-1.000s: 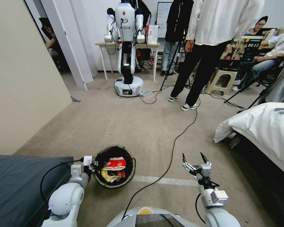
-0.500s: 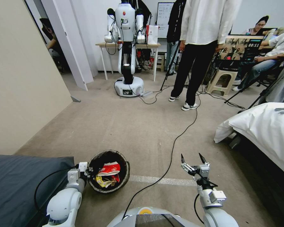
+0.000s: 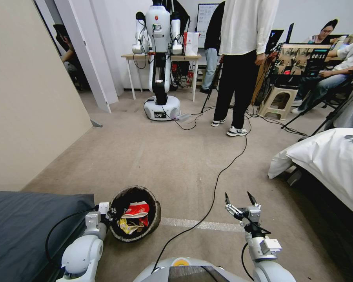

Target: Pick up the trash bin, then pick up the garbage from the floor and place it into the trash bin.

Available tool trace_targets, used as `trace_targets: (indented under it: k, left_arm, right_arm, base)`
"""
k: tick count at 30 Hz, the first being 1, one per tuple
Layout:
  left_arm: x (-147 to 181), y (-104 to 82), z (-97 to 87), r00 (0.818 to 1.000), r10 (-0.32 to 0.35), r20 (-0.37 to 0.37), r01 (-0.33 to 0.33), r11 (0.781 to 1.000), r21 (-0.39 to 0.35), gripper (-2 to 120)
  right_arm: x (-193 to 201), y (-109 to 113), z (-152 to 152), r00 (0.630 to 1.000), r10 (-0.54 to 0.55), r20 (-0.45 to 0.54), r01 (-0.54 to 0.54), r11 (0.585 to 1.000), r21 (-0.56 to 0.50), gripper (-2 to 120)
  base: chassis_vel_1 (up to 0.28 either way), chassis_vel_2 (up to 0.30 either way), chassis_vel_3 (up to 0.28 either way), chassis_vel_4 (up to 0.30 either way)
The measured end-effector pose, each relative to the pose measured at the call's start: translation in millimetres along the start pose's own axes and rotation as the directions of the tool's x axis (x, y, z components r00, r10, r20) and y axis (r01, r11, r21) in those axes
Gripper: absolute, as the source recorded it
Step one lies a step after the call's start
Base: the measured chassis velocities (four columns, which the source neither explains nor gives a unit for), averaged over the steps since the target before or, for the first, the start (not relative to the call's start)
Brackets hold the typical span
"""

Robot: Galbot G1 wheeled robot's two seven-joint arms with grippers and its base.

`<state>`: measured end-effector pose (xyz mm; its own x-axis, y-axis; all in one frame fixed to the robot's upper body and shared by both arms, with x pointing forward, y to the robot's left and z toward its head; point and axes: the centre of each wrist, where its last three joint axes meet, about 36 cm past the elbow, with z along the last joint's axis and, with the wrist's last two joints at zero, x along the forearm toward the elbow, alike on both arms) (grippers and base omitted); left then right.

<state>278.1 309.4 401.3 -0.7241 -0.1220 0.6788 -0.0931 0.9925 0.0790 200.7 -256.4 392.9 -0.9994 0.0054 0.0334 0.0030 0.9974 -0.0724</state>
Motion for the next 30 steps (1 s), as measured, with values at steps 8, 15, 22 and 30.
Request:
trace_targets:
  k: [8, 15, 22, 30]
  left_arm:
    - [-1, -1.4, -2.2, 1.000, 0.010, 0.007, -0.010, 1.000, 0.004, 1]
    - [-2, -3.5, -3.3, 1.000, 0.019, 0.010, -0.019, 1.000, 0.004, 3]
    - [-3, -8.2, -6.9, 0.999, 0.035, 0.020, -0.036, 0.999, 0.005, 29]
    - [-7, -17.0, -8.5, 0.999, 0.036, 0.019, -0.035, 0.999, -0.014, 57]
  right_arm:
    - [0, 2, -1, 1.000, 0.000, 0.002, 0.000, 1.000, 0.001, 100]
    - [-1, 2, -1, 1.000, -0.001, 0.002, 0.001, 1.000, 0.001, 100]
    - [0, 4, -1, 1.000, -0.003, 0.001, 0.003, 1.000, 0.000, 100]
    - [-5, 2, 4, 1.000, -0.003, 0.001, 0.003, 1.000, -0.009, 100]
  base:
    - [0.000, 0.000, 0.000, 0.000]
    - [0.000, 0.000, 0.000, 0.000]
    - [0.000, 0.000, 0.000, 0.000]
    - [0.000, 0.000, 0.000, 0.000]
